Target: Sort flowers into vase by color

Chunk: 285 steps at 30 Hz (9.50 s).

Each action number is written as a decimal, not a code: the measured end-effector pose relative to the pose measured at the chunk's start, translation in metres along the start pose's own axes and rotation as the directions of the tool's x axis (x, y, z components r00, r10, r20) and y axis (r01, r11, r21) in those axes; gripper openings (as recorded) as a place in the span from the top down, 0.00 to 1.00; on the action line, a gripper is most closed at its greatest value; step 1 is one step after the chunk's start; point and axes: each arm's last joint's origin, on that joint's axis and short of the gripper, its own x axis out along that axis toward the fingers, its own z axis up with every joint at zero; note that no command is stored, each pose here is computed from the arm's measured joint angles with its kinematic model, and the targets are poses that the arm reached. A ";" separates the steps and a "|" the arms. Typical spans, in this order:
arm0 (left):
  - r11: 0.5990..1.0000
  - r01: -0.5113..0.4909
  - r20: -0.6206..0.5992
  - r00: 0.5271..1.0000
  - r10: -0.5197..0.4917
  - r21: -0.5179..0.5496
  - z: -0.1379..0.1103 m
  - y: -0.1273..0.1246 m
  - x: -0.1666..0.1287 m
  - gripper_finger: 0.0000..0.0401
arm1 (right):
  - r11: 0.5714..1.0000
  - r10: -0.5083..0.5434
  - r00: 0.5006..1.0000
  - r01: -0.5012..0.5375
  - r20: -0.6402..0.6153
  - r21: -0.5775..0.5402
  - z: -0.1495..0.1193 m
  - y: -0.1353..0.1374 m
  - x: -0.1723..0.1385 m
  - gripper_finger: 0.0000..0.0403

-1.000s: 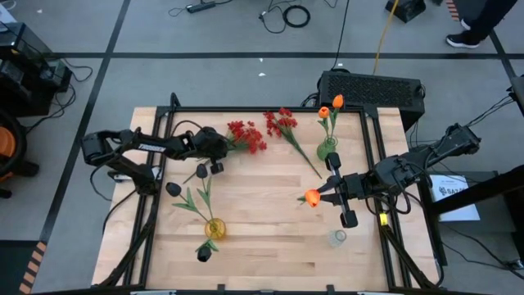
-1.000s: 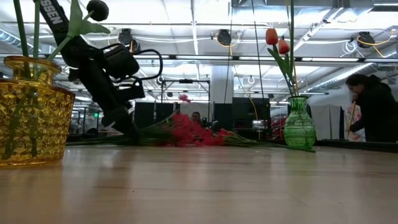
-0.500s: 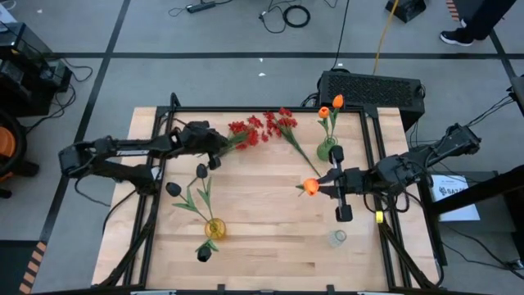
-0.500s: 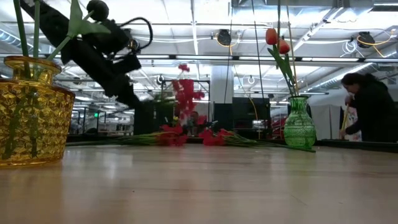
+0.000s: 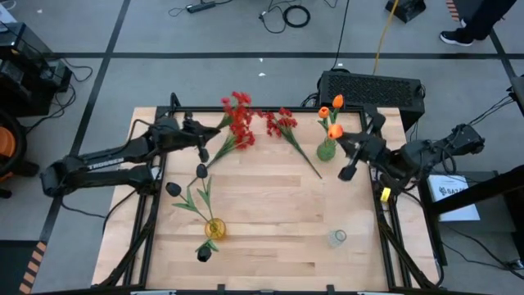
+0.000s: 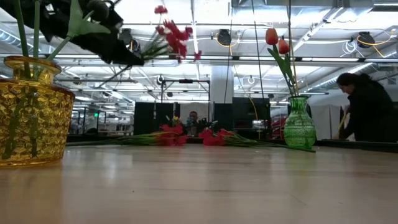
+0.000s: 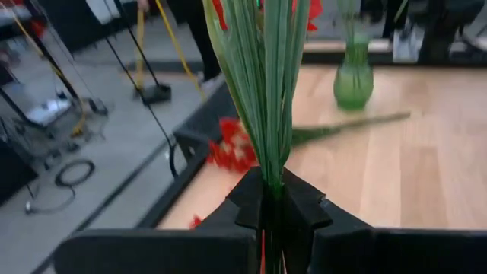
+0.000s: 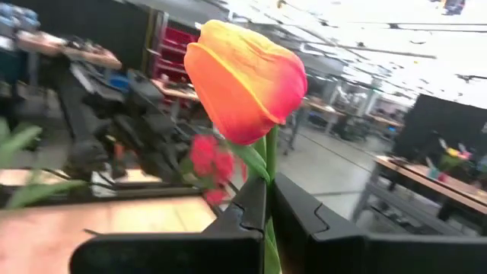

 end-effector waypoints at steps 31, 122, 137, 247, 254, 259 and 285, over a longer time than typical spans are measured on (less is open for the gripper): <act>1.000 -0.011 0.265 0.964 0.008 0.012 0.027 0.003 -0.047 0.94 | 0.964 -0.260 0.965 0.257 0.040 0.065 -0.040 -0.022 -0.014 1.00; 0.821 0.557 0.619 0.604 -0.501 0.121 0.133 -0.035 -0.039 0.94 | 0.973 0.223 0.950 -0.230 0.220 0.009 0.029 0.053 -0.015 0.22; 0.745 0.628 0.535 0.559 -0.634 0.226 0.173 -0.087 -0.034 0.94 | 0.909 0.363 0.850 -0.413 0.381 0.055 0.012 0.107 0.085 0.22; 0.951 0.305 0.113 0.948 -0.298 -0.053 0.112 -0.086 -0.050 0.19 | 0.933 0.247 0.958 -0.196 -0.142 0.302 -0.008 0.135 -0.126 1.00; 0.948 0.308 0.135 0.945 -0.297 -0.073 0.115 -0.087 -0.048 0.19 | 0.893 0.350 0.923 -0.277 -0.160 0.354 0.010 0.063 -0.128 1.00; 0.952 0.294 0.134 0.950 -0.281 -0.088 0.115 -0.087 -0.048 0.19 | 0.868 0.419 0.898 -0.352 -0.135 0.350 -0.004 0.047 -0.139 1.00; 0.962 0.247 0.188 0.957 -0.223 -0.115 0.120 -0.085 -0.048 0.19 | 0.835 0.328 0.945 -0.291 0.001 0.467 -0.093 0.108 -0.160 1.00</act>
